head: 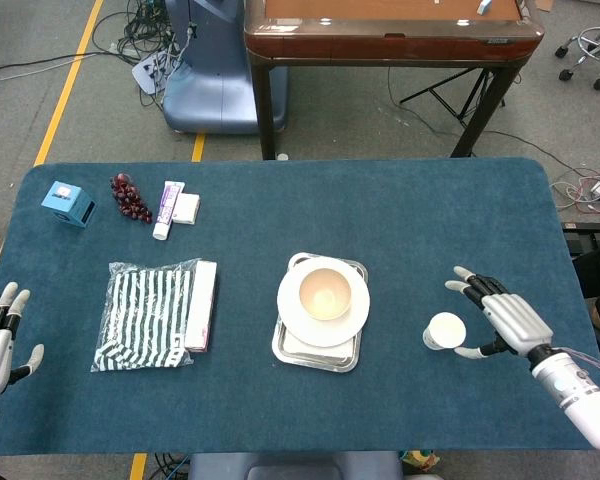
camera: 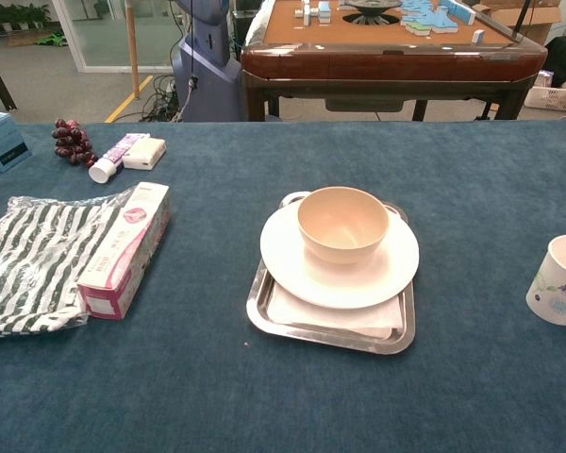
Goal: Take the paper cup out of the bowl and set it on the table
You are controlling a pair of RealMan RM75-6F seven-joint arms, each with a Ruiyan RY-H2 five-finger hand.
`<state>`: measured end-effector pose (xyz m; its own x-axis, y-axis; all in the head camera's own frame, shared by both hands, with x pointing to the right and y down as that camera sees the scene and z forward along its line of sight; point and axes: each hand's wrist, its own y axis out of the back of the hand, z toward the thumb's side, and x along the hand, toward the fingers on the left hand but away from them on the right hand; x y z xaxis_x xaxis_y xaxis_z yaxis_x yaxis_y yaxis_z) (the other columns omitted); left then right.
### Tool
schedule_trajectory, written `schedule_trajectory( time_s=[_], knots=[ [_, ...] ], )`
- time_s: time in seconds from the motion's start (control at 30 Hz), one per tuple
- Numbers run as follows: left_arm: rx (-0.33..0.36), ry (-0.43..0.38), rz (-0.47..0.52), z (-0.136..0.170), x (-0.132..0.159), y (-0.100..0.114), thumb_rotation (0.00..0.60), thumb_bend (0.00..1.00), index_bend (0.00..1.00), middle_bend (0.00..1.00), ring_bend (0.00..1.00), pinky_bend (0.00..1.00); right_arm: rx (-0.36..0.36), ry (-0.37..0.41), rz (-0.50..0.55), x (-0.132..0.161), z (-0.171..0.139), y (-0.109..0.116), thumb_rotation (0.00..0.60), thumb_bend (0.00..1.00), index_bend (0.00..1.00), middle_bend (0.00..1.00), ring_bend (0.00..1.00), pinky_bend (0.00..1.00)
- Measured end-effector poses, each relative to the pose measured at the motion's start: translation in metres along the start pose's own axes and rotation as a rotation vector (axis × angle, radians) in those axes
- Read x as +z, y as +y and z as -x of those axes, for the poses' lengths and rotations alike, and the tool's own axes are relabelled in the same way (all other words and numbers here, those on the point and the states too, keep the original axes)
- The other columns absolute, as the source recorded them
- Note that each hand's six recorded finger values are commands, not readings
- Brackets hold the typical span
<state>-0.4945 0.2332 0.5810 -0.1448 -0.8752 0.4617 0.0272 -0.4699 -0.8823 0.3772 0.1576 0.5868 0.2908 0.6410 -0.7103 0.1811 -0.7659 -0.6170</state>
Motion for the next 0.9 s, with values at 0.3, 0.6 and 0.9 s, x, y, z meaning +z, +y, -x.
schedule_trajectory(
  time_s=[0.3, 0.6, 0.9],
  knots=[
    [0.025, -0.015, 0.011, 0.002, 0.005, 0.011, 0.6, 0.32, 0.0, 0.0, 0.0, 0.0, -0.075, -0.054, -0.249, 0.006, -0.03, 0.018, 0.6, 0.05, 0.0, 0.0, 0.0, 0.0],
    [0.029, -0.036, -0.027, 0.005, 0.012, 0.012, 0.6, 0.32, 0.0, 0.0, 0.0, 0.0, -0.354, -0.248, -0.591, 0.004, -0.083, 0.041, 0.6, 0.06, 0.0, 0.0, 0.0, 0.0],
    [0.033, -0.082, -0.029, 0.004, 0.028, 0.016, 0.6, 0.32, 0.0, 0.0, 0.0, 0.0, -0.548, -0.432, -0.675, -0.021, -0.137, 0.015, 0.6, 0.07, 0.0, 0.0, 0.0, 0.0]
  ],
)
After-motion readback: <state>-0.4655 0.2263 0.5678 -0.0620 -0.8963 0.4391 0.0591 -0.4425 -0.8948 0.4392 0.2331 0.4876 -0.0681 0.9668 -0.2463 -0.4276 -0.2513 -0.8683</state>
